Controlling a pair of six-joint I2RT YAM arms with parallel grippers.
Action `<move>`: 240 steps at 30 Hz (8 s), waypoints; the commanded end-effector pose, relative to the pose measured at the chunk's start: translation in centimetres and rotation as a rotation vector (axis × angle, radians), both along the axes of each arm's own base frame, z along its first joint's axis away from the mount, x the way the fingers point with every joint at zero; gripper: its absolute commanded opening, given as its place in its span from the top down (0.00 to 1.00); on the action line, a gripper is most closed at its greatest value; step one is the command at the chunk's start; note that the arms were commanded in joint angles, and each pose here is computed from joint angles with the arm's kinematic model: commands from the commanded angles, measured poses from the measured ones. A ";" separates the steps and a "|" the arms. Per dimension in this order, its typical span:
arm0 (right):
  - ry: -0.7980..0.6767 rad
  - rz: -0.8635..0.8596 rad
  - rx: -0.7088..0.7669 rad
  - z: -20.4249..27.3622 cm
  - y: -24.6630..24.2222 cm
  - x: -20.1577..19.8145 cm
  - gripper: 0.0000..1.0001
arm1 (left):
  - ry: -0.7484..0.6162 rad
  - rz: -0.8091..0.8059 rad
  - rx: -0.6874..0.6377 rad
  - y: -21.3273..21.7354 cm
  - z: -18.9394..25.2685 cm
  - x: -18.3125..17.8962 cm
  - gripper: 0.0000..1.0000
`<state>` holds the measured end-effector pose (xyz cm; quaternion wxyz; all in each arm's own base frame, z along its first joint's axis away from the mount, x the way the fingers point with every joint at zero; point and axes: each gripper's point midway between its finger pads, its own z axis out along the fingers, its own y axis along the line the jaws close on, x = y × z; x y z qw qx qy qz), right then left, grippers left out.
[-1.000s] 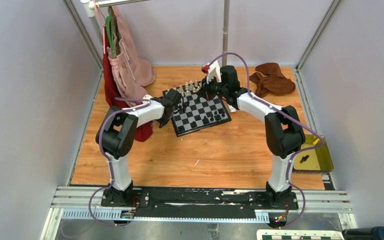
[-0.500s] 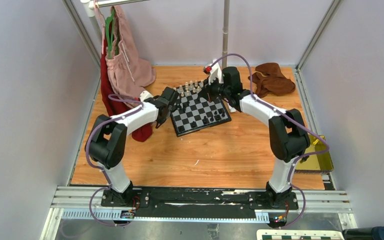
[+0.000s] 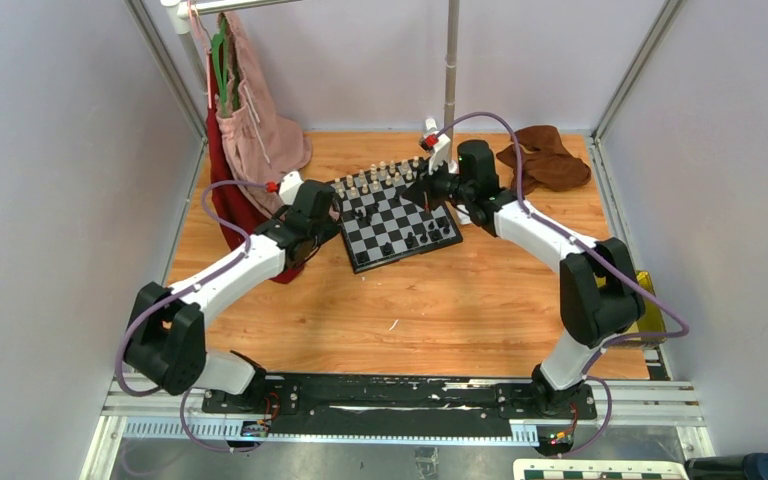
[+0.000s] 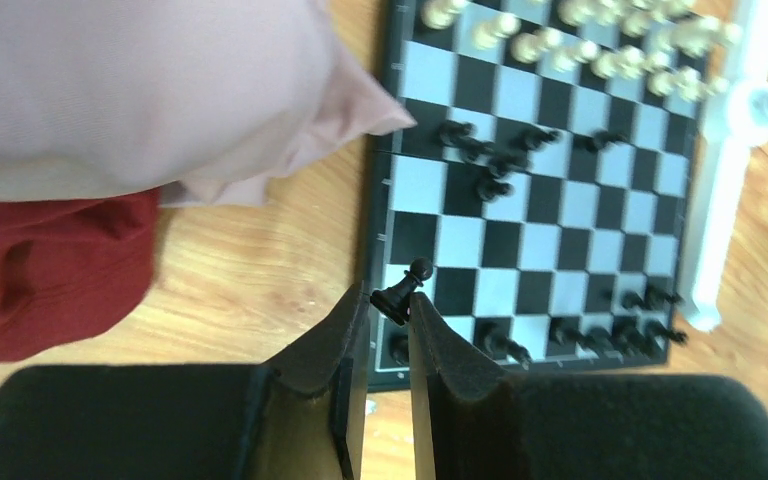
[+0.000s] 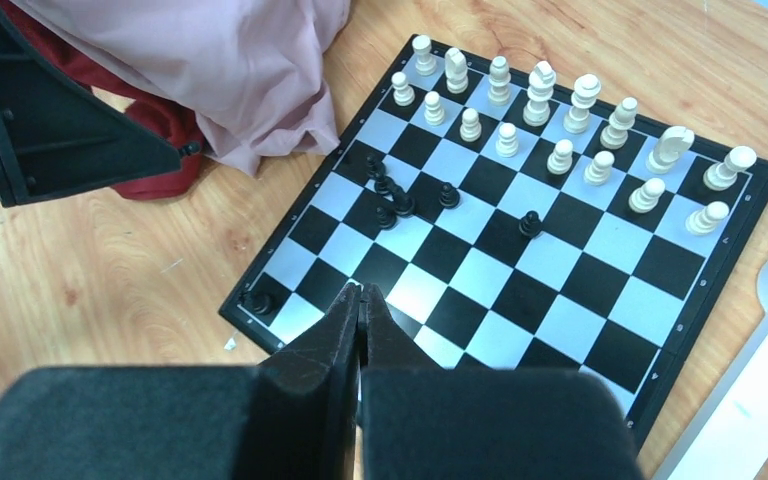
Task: Set up the chess pieces on the board
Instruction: Pick up the chess piece at the center of the board, then place the chess piece on the chessboard.
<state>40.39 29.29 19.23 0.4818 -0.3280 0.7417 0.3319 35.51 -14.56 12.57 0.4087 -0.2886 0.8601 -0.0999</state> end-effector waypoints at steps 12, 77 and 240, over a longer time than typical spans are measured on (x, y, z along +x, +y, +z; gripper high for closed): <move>0.079 0.072 0.130 4.7 -0.1 -4.4 1.00 | -0.312 -0.613 -0.176 -8.7 7.5 -2.3 1.00; 0.433 0.182 0.778 5.5 3.5 -7.6 0.69 | -0.413 -0.729 -0.340 -11.7 10.5 -2.3 1.00; 0.213 -0.301 -0.228 -10.8 -4.7 2.5 1.00 | -0.319 -0.466 -0.244 -4.1 5.3 -2.7 0.46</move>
